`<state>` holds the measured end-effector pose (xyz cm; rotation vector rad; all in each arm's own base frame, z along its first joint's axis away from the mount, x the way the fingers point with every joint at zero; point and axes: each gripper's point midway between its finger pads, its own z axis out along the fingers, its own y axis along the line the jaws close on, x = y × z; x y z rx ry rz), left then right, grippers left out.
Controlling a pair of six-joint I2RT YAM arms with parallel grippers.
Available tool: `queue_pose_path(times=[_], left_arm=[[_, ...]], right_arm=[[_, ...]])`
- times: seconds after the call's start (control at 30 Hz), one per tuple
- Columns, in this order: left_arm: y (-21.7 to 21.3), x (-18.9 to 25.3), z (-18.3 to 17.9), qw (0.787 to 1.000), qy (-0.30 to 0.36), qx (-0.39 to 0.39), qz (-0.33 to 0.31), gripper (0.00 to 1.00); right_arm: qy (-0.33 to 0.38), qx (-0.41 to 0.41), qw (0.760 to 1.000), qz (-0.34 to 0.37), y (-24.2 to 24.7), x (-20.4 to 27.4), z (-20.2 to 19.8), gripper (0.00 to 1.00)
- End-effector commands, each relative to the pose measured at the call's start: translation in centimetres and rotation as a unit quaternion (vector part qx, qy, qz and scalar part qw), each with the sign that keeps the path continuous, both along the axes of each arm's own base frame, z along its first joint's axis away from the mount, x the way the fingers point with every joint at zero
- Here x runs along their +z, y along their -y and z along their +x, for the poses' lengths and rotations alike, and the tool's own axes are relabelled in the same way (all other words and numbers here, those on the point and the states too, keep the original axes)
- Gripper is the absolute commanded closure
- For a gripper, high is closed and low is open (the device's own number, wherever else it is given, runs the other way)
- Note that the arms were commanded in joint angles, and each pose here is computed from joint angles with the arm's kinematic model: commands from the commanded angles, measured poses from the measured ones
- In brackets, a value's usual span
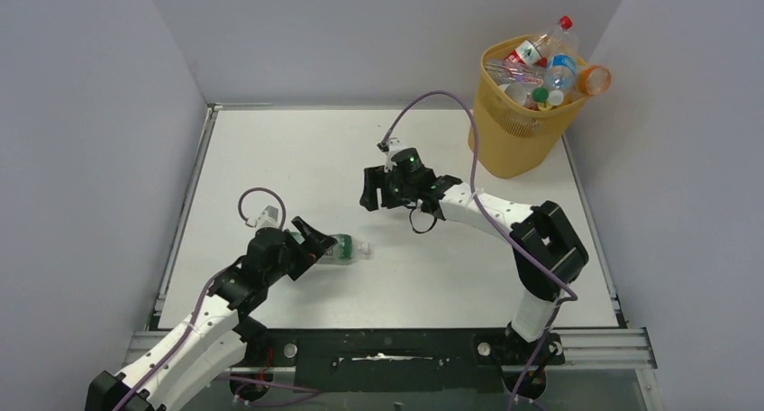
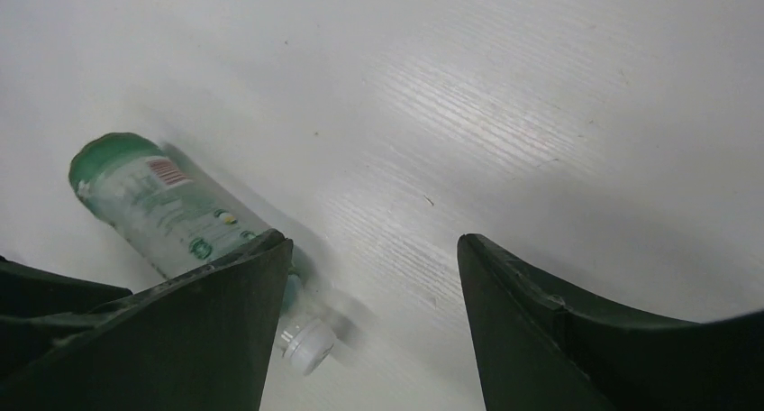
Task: Put the plastic bottles in the bin
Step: Adjust the plastic bottle at the center of the board.
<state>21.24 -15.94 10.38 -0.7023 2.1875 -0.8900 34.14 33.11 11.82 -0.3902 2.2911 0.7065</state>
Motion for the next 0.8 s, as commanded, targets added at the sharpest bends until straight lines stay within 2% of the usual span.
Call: queue_pose_path(times=[0.0, 0.2, 0.53, 0.63, 0.77], left_arm=[[1.4, 1.6, 1.3, 0.999, 0.028, 0.007, -0.036, 0.14], [1.0, -0.8, 1.1, 1.0, 0.009, 0.019, -0.014, 0.13], [0.2, -1.7, 1.6, 0.999, 0.011, 0.042, 0.002, 0.13], [0.4, -1.8, 2.1, 0.999, 0.013, 0.043, 0.003, 0.13], [0.7, -1.9, 2.5, 0.999, 0.009, 0.036, 0.014, 0.12]], right_arm=[[-0.012, 0.015, 1.0, 0.015, -2.1, -0.9, -0.3, 0.31], [-0.045, 0.036, 0.998, 0.018, -3.1, -3.3, -4.0, 0.34], [-0.066, 0.064, 0.996, 0.0, -4.5, -5.0, -10.9, 0.43], [-0.066, 0.04, 0.997, -0.008, -3.3, -4.8, -11.0, 0.44], [-0.038, -0.001, 0.999, -0.01, -0.6, -1.5, -9.0, 0.43]])
